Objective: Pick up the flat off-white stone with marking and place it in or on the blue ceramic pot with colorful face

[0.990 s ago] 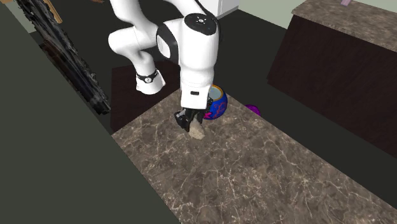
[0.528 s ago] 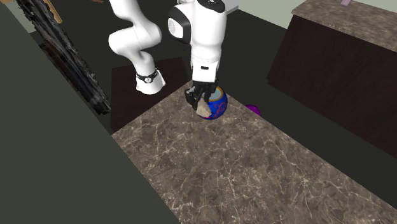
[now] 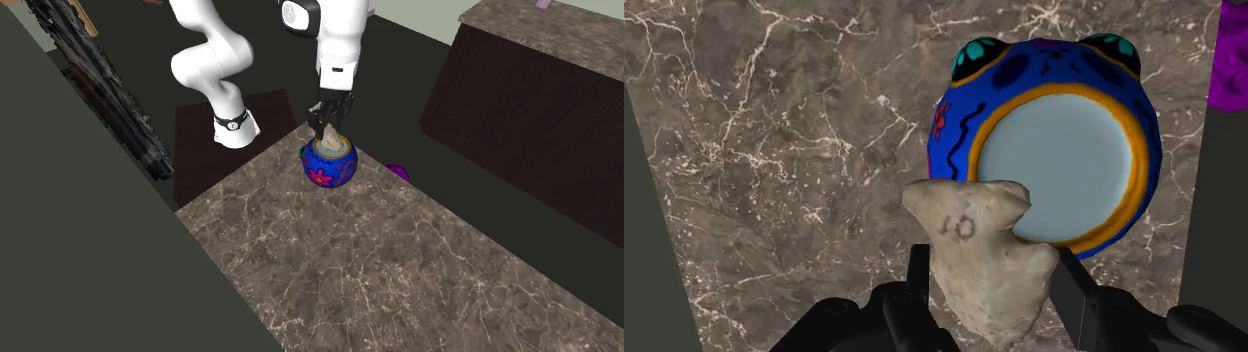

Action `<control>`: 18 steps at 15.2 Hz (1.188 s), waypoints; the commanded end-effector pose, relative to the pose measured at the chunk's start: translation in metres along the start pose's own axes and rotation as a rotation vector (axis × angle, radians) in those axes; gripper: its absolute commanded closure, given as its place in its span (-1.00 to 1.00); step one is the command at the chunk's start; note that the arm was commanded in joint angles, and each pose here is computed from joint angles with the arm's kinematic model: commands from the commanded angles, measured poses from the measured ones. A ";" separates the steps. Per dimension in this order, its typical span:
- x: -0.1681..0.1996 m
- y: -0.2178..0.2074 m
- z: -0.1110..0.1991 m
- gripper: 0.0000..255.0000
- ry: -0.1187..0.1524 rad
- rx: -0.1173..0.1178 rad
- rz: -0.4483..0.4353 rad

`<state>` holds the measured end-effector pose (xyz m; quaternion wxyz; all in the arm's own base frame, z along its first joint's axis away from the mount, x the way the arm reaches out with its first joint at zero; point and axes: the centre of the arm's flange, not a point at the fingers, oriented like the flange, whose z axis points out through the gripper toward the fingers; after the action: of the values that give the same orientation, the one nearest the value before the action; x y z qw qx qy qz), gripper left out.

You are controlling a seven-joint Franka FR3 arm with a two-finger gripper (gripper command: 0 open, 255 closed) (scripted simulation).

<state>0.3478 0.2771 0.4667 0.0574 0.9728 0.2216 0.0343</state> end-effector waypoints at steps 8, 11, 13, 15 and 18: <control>-0.025 -0.038 0.028 1.00 0.000 -0.001 0.001; -0.025 -0.040 0.044 1.00 0.000 -0.001 0.001; -0.026 -0.041 0.054 1.00 0.000 -0.001 0.001; -0.026 -0.043 0.065 1.00 0.000 -0.001 0.001; -0.027 -0.044 0.073 1.00 0.000 -0.001 0.001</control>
<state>0.3125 0.2977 0.3906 0.0575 0.9730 0.2208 0.0351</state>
